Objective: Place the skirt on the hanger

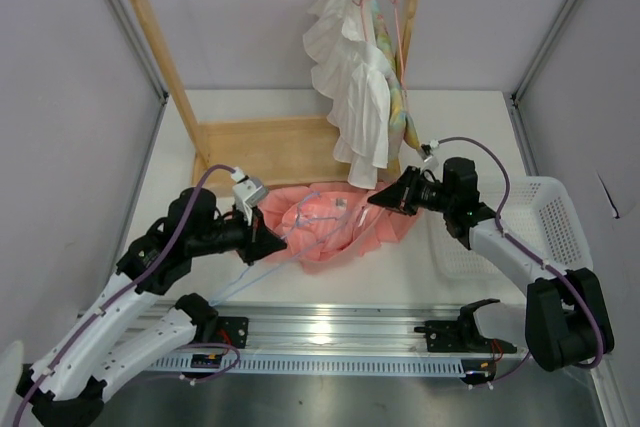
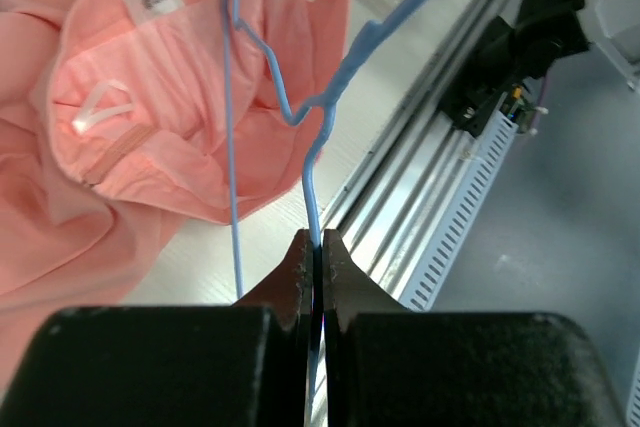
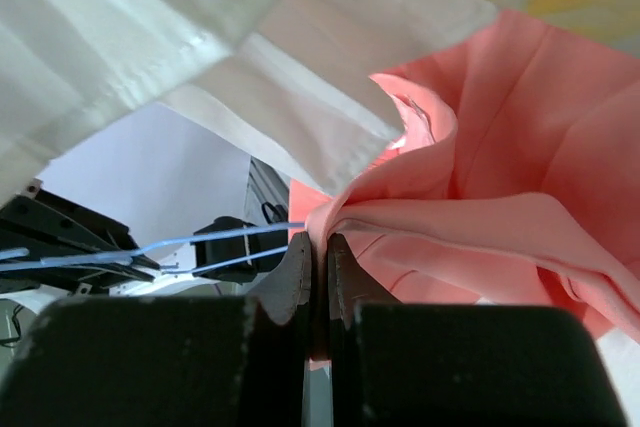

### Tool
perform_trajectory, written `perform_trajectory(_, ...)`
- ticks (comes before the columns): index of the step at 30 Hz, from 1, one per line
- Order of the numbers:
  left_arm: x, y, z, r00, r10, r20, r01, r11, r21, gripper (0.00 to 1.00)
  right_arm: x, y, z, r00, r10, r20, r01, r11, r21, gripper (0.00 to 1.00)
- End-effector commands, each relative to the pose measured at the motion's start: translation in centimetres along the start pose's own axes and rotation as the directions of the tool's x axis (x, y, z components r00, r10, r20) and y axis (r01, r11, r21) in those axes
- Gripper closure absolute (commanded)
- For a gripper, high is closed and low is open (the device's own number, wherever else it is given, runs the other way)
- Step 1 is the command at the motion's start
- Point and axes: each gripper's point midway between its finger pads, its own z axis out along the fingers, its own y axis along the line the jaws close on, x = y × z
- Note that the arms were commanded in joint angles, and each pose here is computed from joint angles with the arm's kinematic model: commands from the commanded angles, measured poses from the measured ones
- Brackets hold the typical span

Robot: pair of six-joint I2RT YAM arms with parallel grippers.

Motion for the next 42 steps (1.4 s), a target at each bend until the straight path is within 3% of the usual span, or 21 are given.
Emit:
perform_trajectory(1, -2.6, 1.1, -1.3, 0.998, 0.037, 0.052, -0.03, 0.991, -0.133, 1.0, -0.2, -1.0, -0.2, 1.0, -0.022, 0.014, 0.022, 0.999, 0.046, 1.0)
perform_trajectory(4, -3.8, 0.7, -1.6, 0.996, 0.055, 0.068, -0.046, 0.99, -0.132, 1.0, 0.7, -2.6, 0.0, 1.0, -0.008, 0.003, 0.008, 0.996, 0.084, 1.0)
perform_trajectory(11, -1.2, 0.6, 1.5, 0.999, 0.005, -0.049, -0.007, 0.999, -0.031, 1.0, 2.4, -4.7, 1.9, 1.0, 0.002, 0.011, -0.004, 0.985, 0.17, 0.97)
perform_trajectory(23, -0.2, -0.3, 0.3, 0.996, 0.033, -0.085, -0.033, 0.999, -0.002, 1.0, 2.2, -6.1, 2.3, 0.999, -0.003, 0.032, -0.006, 0.963, 0.268, 1.0)
perform_trajectory(32, -1.2, -0.3, -1.9, 0.995, 0.063, -0.076, -0.069, 0.993, -0.092, 1.0, 0.7, -5.1, 1.3, 0.997, 0.028, 0.072, -0.045, 0.968, 0.246, 1.0)
perform_trajectory(35, -2.1, -1.6, -2.6, 0.996, 0.084, -0.03, -0.085, 0.996, -0.039, 1.0, 0.6, -4.7, 1.2, 0.997, 0.032, 0.064, -0.046, 0.971, 0.236, 1.0)
perform_trajectory(42, -0.8, -2.2, -1.1, 0.995, 0.065, -0.077, -0.063, 0.998, 0.019, 1.0, 0.0, -4.0, 1.0, 0.996, 0.042, 0.08, -0.058, 0.977, 0.204, 1.0)
